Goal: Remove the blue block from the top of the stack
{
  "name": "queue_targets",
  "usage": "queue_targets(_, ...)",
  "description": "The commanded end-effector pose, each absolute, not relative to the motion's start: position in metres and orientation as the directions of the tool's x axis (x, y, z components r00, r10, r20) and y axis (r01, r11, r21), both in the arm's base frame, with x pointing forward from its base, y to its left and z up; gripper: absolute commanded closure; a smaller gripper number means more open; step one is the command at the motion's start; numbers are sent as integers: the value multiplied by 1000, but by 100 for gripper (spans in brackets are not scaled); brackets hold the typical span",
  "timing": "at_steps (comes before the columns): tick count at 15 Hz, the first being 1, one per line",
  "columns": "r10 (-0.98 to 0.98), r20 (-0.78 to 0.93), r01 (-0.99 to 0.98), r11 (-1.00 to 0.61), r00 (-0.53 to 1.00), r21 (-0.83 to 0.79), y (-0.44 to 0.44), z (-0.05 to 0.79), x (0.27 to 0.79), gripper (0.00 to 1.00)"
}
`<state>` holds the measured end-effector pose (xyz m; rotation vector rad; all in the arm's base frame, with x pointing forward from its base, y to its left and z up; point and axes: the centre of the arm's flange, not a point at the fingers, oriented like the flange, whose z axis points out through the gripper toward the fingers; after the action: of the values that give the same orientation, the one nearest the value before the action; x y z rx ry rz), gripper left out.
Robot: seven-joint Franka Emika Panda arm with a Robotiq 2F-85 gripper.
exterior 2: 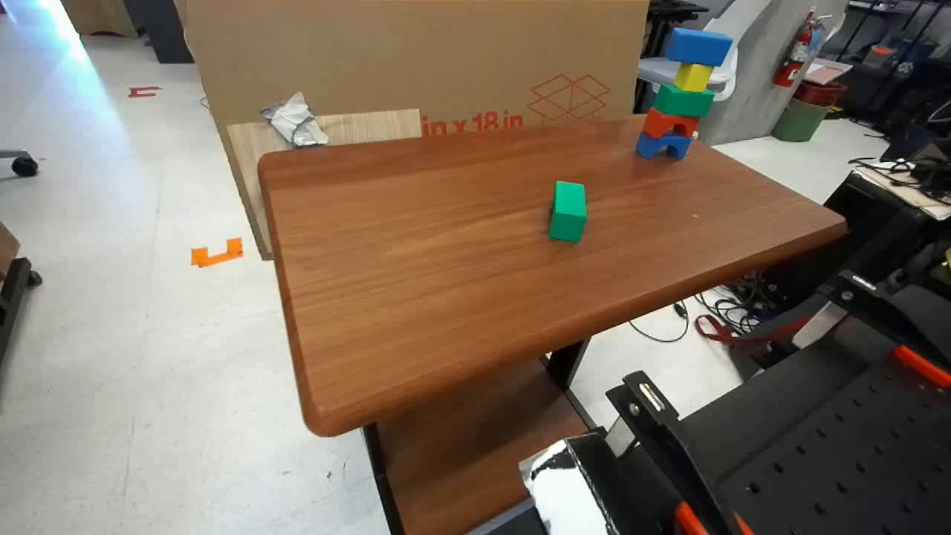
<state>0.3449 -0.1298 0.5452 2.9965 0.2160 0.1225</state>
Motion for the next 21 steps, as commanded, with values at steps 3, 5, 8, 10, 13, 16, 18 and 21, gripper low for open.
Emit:
queue_targets(3, 148, 75, 136, -981, 986, 141, -130, 547, 345, 0)
queue_targets(5, 148, 75, 136, -981, 986, 141, -130, 547, 345, 0)
queue_targets(8, 148, 75, 136, -981, 986, 141, -130, 547, 345, 0)
queue_targets(10, 148, 75, 136, -981, 986, 141, -130, 547, 345, 0)
queue_targets(13, 148, 75, 136, -981, 986, 141, -130, 547, 345, 0)
queue_targets(16, 144, 75, 132, -981, 987, 140, -130, 547, 349, 0)
queue_targets(18, 163, 56, 154, -978, 985, 141, -128, 545, 356, 0)
queue_targets(21, 159, 39, 152, -978, 987, 141, -117, 540, 372, 0)
